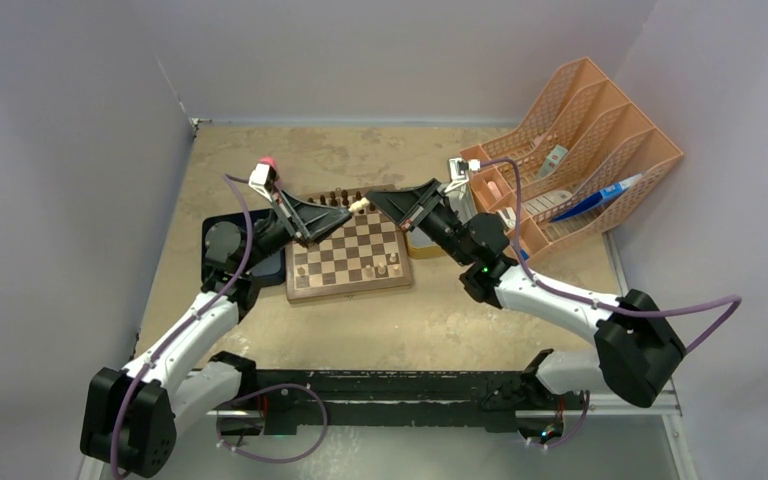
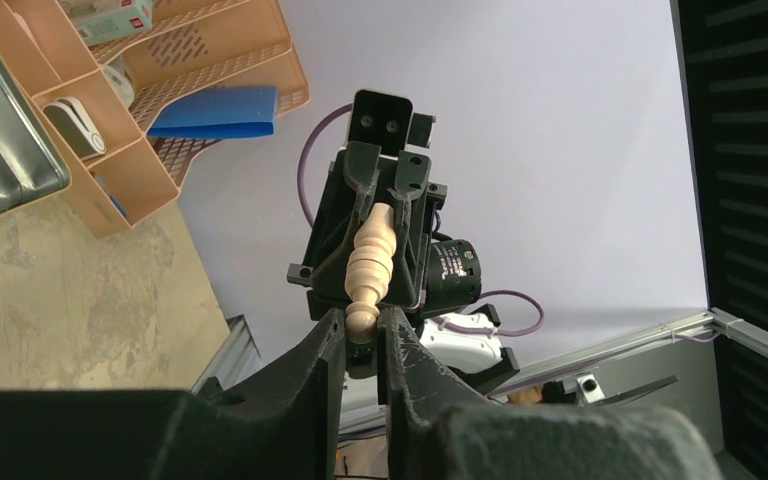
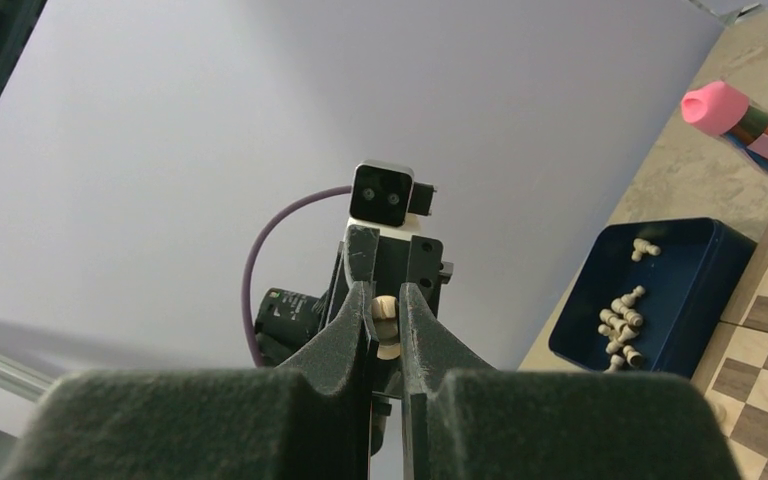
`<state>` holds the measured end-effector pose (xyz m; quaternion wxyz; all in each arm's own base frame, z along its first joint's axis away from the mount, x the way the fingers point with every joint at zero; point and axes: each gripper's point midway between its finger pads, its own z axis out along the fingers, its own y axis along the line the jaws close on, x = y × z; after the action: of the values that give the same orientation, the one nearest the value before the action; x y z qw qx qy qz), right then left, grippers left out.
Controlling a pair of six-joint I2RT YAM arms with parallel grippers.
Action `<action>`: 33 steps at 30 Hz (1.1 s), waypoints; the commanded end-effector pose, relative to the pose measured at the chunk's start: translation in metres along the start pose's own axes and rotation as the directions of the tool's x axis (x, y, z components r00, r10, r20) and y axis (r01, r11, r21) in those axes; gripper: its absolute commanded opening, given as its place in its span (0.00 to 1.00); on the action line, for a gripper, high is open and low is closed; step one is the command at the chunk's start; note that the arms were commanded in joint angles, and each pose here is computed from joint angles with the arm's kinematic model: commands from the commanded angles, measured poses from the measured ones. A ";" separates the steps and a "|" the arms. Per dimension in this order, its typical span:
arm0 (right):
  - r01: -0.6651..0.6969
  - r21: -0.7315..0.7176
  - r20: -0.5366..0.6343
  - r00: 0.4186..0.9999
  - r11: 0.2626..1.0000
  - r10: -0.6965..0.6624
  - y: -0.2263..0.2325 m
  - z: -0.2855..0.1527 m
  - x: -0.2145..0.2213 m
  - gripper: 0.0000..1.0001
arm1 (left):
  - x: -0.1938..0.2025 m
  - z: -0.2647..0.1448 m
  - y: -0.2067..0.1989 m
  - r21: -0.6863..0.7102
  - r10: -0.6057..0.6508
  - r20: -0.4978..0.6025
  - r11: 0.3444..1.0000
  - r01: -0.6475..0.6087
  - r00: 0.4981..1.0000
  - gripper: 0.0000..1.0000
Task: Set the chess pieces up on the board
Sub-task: Pick up the chess piece from the storage box, then place the chess piece on the chessboard.
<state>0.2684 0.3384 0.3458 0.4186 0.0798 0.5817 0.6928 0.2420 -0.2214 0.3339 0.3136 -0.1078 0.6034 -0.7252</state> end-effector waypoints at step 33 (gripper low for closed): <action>0.352 0.279 0.070 0.921 0.893 -0.384 -0.024 -0.092 -0.034 0.00 | -0.012 -0.075 0.199 -0.784 0.179 -0.394 0.447 -0.431 0.902 0.00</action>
<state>0.2422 0.2580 0.3044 0.5366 0.0585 0.6502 0.5346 0.2720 -0.1774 0.1452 0.2613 -0.0637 0.9074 -0.3230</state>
